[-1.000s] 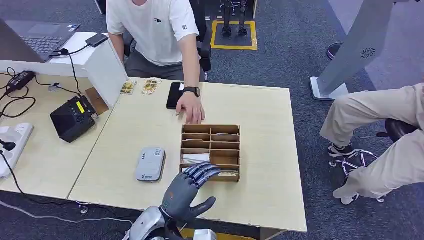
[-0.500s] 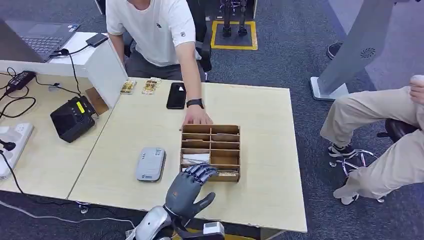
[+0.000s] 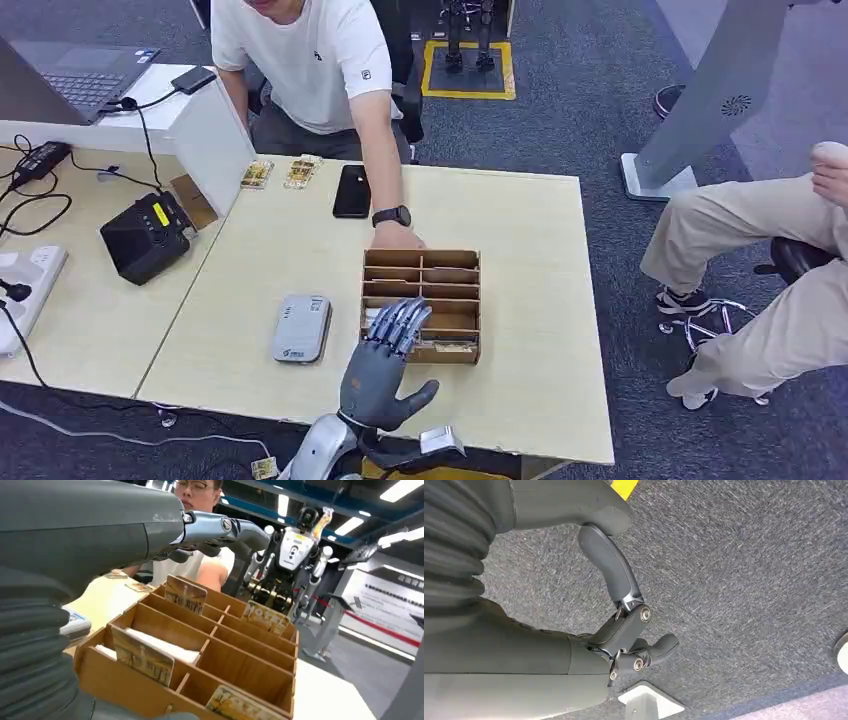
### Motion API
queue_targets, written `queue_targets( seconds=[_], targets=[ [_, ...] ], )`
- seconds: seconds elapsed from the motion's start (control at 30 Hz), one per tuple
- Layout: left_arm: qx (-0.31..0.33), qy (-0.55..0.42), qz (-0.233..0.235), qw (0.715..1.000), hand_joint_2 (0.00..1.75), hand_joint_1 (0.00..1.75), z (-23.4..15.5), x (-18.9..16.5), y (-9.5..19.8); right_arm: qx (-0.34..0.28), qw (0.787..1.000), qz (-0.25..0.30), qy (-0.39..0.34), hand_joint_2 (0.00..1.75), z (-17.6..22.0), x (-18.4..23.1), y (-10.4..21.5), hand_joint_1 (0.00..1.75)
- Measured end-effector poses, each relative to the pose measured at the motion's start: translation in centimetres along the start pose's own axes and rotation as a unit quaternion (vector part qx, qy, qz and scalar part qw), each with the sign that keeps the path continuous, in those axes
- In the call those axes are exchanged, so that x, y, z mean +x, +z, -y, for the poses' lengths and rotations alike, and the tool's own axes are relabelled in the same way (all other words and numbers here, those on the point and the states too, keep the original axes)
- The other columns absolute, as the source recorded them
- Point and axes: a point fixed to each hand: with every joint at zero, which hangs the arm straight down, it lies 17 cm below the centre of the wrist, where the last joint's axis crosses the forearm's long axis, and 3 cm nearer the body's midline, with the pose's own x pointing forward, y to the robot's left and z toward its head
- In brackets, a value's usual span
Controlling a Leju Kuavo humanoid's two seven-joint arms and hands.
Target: Pass the card to the sensor for recognition and then transmit it.
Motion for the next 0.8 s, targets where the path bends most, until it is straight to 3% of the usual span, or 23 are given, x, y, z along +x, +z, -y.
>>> queue_targets(
  seconds=[0.37,0.8],
  targets=[
    [0.038,-0.026,-0.002,0.999,1.75,0.23,-2.1,-0.9,-1.6,0.001,1.0,-0.004,0.004,1.75,0.0,-0.1,0.0,0.0],
    [0.036,-0.07,-0.014,0.997,1.75,0.05,-2.5,-2.7,-1.2,0.006,1.0,0.005,0.013,1.75,-0.2,0.1,0.0,0.0]
  ],
)
